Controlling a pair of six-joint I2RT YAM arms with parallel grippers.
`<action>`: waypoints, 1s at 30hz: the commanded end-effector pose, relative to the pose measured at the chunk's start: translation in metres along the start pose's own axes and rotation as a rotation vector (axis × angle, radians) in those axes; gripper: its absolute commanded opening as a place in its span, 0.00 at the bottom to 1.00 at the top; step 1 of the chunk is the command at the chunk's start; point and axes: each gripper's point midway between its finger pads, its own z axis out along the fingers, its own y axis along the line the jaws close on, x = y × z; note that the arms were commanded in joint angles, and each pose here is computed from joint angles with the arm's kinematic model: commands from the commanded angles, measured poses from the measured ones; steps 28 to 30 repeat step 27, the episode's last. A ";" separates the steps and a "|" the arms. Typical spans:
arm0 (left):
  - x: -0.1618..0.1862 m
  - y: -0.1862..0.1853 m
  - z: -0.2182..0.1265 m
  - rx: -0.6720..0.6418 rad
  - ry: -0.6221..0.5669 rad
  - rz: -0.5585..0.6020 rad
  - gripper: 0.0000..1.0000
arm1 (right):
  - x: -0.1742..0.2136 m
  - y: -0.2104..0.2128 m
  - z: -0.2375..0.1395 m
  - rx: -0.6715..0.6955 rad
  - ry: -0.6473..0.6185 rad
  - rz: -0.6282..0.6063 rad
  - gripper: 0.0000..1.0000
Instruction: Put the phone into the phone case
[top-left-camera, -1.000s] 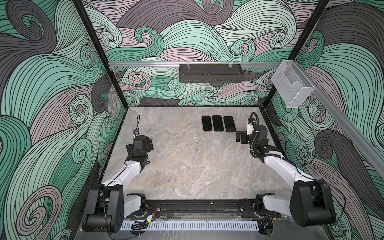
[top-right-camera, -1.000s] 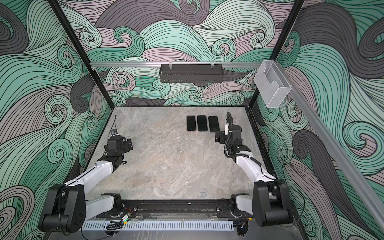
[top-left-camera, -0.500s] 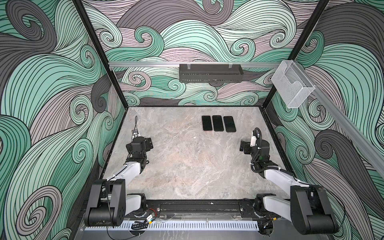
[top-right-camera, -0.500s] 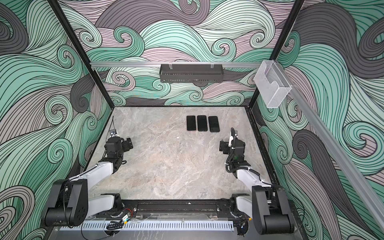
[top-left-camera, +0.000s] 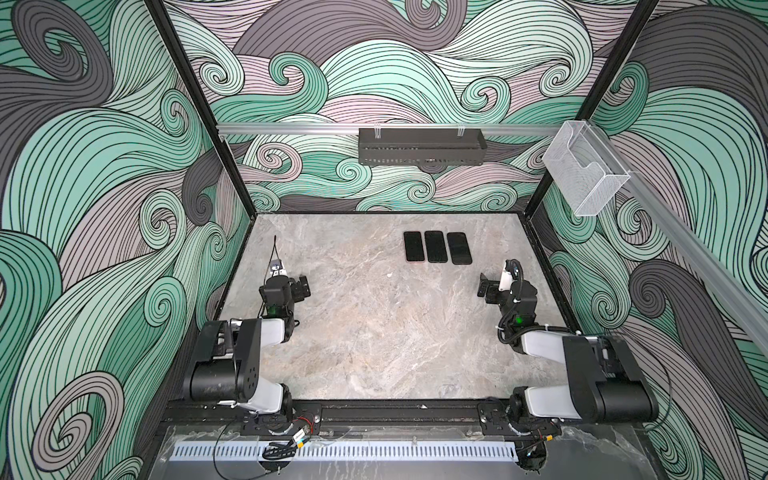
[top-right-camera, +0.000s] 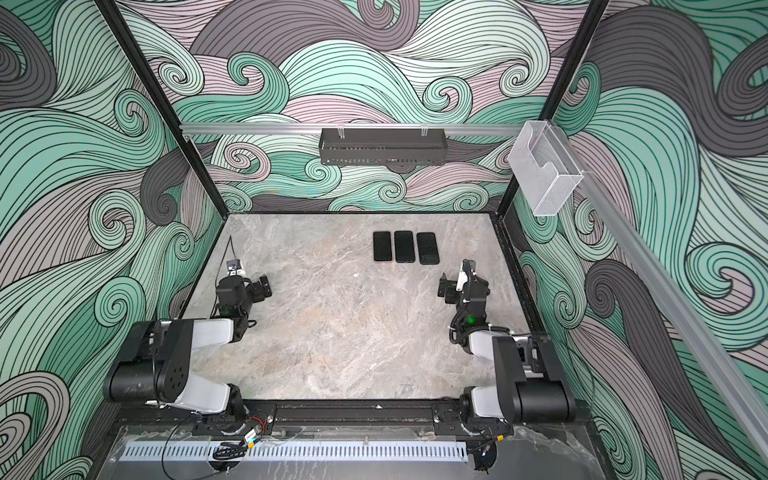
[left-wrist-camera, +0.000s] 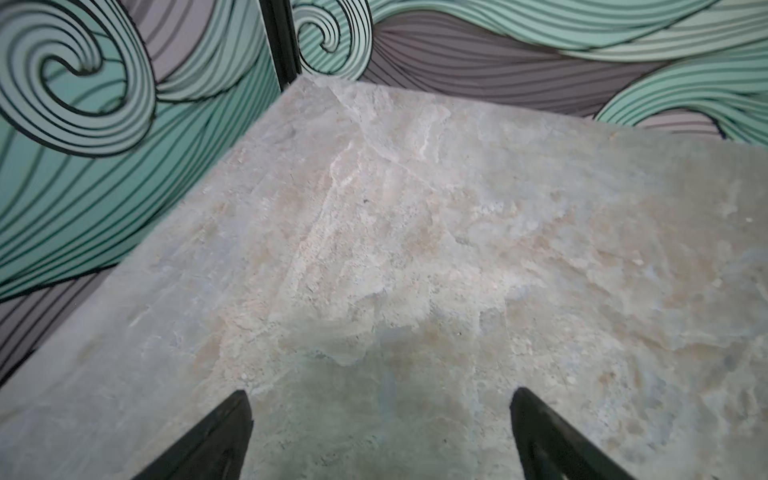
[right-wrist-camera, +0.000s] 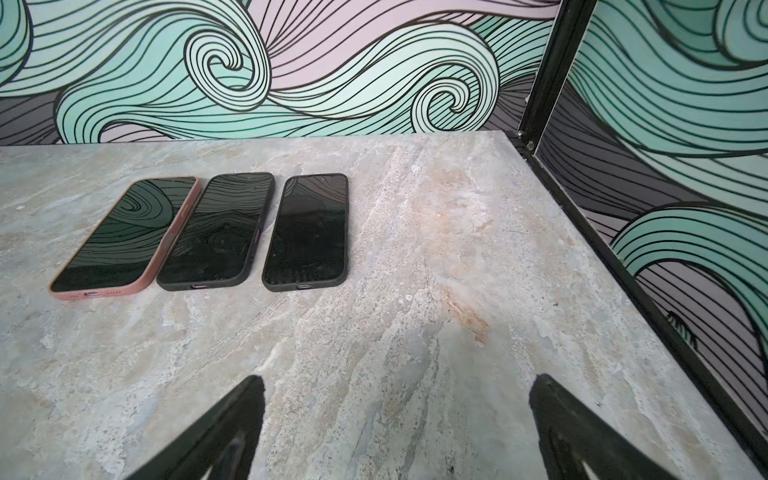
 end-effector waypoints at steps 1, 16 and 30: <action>-0.025 -0.008 0.005 0.041 -0.027 0.004 0.98 | -0.012 0.008 0.010 -0.048 -0.078 -0.013 0.99; -0.023 -0.010 0.007 0.046 -0.024 0.014 0.99 | -0.003 0.007 0.020 -0.053 0.036 -0.010 0.99; -0.023 -0.010 0.007 0.046 -0.025 0.015 0.99 | -0.003 0.007 0.021 -0.052 0.045 -0.012 0.99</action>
